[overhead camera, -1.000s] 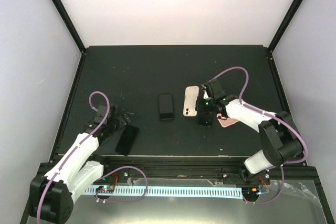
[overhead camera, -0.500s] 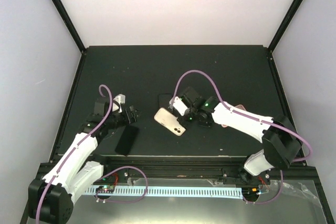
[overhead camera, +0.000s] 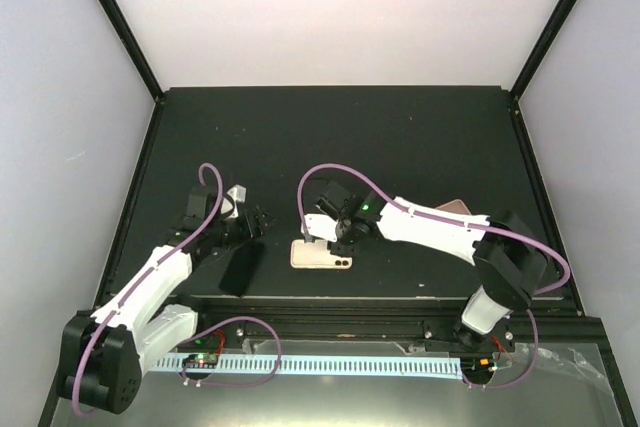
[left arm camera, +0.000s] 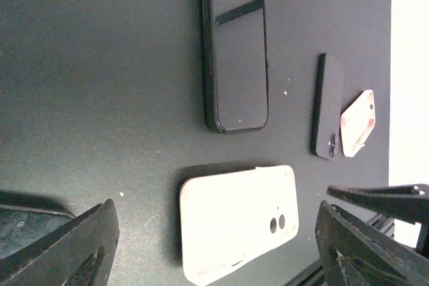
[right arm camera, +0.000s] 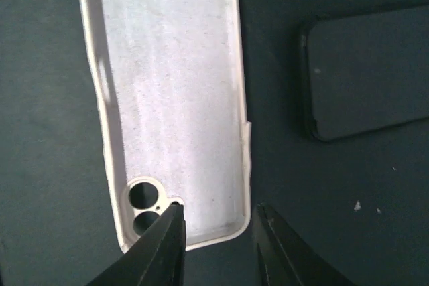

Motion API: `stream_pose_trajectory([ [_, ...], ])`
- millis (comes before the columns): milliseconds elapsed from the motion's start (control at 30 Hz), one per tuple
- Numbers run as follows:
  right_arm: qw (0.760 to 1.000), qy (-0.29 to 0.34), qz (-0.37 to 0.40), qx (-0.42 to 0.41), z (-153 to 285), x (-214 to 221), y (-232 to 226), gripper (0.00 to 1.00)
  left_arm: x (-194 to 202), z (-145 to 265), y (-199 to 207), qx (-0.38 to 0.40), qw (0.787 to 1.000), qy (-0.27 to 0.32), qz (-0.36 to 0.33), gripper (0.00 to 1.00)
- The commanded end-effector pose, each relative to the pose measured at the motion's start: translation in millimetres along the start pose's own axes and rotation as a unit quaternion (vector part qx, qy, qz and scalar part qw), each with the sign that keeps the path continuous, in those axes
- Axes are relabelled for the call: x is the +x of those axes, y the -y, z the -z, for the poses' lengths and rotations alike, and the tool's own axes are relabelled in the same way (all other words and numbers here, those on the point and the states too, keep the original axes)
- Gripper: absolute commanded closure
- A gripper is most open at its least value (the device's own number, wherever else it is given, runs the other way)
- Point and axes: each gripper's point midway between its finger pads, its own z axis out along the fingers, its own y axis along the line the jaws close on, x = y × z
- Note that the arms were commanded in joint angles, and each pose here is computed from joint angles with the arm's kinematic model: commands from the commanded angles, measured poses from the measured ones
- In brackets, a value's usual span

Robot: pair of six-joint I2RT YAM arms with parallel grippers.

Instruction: Put the phone into the phone case

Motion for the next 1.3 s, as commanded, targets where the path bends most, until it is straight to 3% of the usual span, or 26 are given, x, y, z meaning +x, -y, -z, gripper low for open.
stream_pose_trajectory([
  [0, 0.998, 0.014, -0.011, 0.055, 8.7, -14.1, 24.4, 0.67, 0.5, -5.6, 14.0, 0.039, 0.999, -0.015, -0.009, 0.18],
  [200, 0.979, 0.045, -0.175, 0.090, 16.6, -19.3, 38.6, 0.61, 5.1, -11.9, 14.4, 0.045, 0.998, -0.031, -0.015, 0.20],
  [367, 0.928, 0.073, -0.363, 0.052, 16.1, -21.7, 28.1, 0.61, 2.1, -13.7, 13.3, 0.040, 0.999, -0.027, -0.016, 0.20],
  [500, 0.889, 0.096, -0.448, -0.008, 11.9, -23.0, 1.9, 0.61, -5.4, -14.9, 7.6, 0.026, 1.000, -0.005, -0.014, 0.19],
  [733, 0.851, 0.132, -0.492, -0.128, 0.0, -34.7, -56.1, 0.63, 0.0, -27.5, 11.6, 0.054, 0.998, -0.037, -0.005, 0.20],
  [900, 0.857, 0.103, -0.487, -0.133, -21.5, -29.2, -76.2, 0.64, 2.9, -30.0, -0.9, 0.026, 0.999, -0.039, 0.009, 0.18],
  [1067, 0.860, 0.077, -0.493, -0.104, -37.5, -10.1, -75.2, 0.64, -10.6, -13.9, -29.1, -0.086, 0.996, 0.002, 0.029, 0.11],
  [1267, 0.870, 0.034, -0.492, -0.032, -57.9, 23.8, -65.0, 0.63, -29.0, 29.0, -70.7, -0.229, 0.967, 0.094, 0.054, 0.02],
])
